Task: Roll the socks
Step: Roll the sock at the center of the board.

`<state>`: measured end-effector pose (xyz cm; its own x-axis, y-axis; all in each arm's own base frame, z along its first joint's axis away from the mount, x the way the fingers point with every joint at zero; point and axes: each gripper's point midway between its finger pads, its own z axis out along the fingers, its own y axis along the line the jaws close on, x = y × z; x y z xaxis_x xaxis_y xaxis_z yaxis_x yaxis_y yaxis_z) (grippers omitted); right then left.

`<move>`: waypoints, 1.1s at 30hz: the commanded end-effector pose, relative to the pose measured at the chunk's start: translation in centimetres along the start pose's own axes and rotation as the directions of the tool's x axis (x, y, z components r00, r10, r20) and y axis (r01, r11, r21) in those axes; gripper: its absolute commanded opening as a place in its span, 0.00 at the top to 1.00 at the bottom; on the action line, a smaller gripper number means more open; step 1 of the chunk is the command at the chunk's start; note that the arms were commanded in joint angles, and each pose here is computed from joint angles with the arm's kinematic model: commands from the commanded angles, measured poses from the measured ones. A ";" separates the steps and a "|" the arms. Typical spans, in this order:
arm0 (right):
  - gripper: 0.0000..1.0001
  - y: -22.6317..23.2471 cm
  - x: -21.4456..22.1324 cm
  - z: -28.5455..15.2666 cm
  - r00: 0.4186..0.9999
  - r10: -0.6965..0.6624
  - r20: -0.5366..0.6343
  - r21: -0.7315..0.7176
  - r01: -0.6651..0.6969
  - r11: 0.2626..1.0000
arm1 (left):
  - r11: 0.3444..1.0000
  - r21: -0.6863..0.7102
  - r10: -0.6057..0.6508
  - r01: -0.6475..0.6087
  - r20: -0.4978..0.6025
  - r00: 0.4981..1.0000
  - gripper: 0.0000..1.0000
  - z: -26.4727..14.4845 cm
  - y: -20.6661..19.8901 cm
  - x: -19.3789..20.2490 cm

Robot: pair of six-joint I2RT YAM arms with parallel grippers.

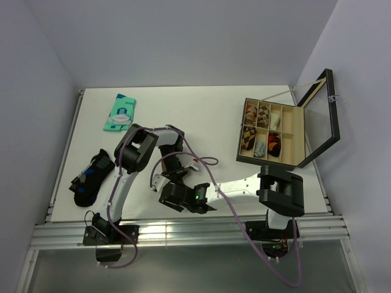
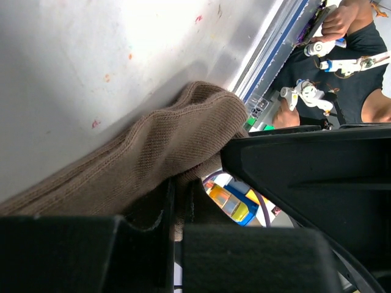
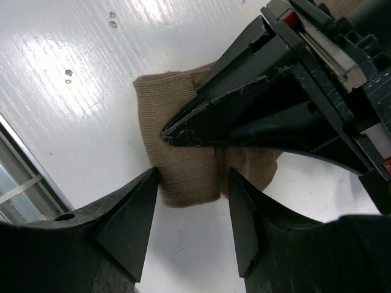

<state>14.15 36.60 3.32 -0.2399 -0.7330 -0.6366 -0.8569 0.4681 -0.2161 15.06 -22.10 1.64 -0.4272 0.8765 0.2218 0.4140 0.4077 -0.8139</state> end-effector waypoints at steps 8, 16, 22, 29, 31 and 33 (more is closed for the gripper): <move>0.43 0.2 -2.7 -0.8 0.996 -0.038 0.078 0.080 0.032 0.996 | 0.977 -0.155 0.139 -0.145 -0.045 0.989 0.94 0.5 5.1 -0.3; 0.42 1.2 -2.4 0.2 0.996 -0.060 0.068 0.070 0.055 0.996 | 0.978 -0.151 0.139 -0.143 -0.039 0.989 0.94 0.5 4.9 -0.4; 0.43 1.3 -1.7 1.4 0.997 -0.064 0.050 0.075 0.060 0.995 | 0.977 -0.151 0.144 -0.148 -0.035 0.989 0.93 0.4 4.8 -0.4; 0.72 0.7 0.1 2.8 1.000 -0.029 -0.012 0.055 0.029 0.998 | 0.972 -0.148 0.182 -0.183 -0.021 0.983 0.79 0.2 4.0 -0.2; 0.76 0.8 0.5 2.9 1.000 -0.018 -0.022 0.029 0.019 0.999 | 0.969 -0.149 0.194 -0.195 -0.024 0.981 0.75 0.1 3.9 0.0; 0.90 0.6 0.4 2.8 1.000 0.007 -0.027 0.002 -0.007 1.000 | 0.967 -0.151 0.206 -0.207 -0.023 0.978 0.72 0.1 3.7 0.2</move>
<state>13.87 38.25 1.84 -0.1998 -0.7511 -0.6292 -0.8551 0.4472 -0.2622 14.65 -21.08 1.57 -0.3974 0.8972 0.1926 0.4409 0.3708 -0.8174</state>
